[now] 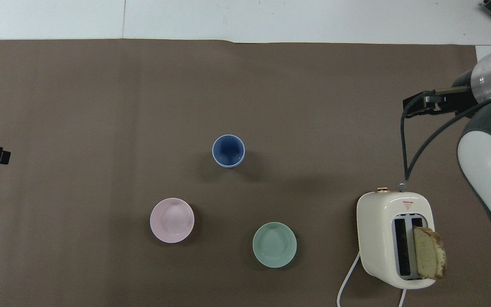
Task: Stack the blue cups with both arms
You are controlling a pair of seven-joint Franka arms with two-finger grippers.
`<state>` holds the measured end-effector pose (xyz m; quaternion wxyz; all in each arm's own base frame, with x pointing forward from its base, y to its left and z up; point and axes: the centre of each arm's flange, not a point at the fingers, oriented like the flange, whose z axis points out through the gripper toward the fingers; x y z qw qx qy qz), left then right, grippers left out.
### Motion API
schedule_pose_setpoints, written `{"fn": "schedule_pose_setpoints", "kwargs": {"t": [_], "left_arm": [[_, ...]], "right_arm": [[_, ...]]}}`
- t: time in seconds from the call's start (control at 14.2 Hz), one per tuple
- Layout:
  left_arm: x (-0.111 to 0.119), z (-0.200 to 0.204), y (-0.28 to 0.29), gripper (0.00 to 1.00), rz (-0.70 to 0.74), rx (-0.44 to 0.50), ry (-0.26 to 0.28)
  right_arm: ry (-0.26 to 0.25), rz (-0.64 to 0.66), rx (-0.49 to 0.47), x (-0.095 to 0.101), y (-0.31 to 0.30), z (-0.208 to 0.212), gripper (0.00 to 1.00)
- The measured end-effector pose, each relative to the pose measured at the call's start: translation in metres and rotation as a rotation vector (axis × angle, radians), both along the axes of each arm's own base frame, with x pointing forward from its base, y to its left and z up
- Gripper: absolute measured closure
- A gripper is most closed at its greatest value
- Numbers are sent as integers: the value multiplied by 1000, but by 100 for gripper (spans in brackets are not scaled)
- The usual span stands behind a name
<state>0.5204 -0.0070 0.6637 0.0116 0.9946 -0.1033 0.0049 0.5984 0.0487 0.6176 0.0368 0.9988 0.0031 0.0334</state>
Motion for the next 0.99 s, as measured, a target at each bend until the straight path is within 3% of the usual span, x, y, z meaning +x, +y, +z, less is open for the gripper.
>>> {"fn": "schedule_pose_setpoints", "kwargs": {"t": [0.42,0.99], "left_arm": [[0,-1,1,0,3,0,2],[1,-5,-3,0,-4,1,12]], "right_arm": [[65,11,40,-20,9,8,0],[102,35,57,-34,-26,20,0]]}}
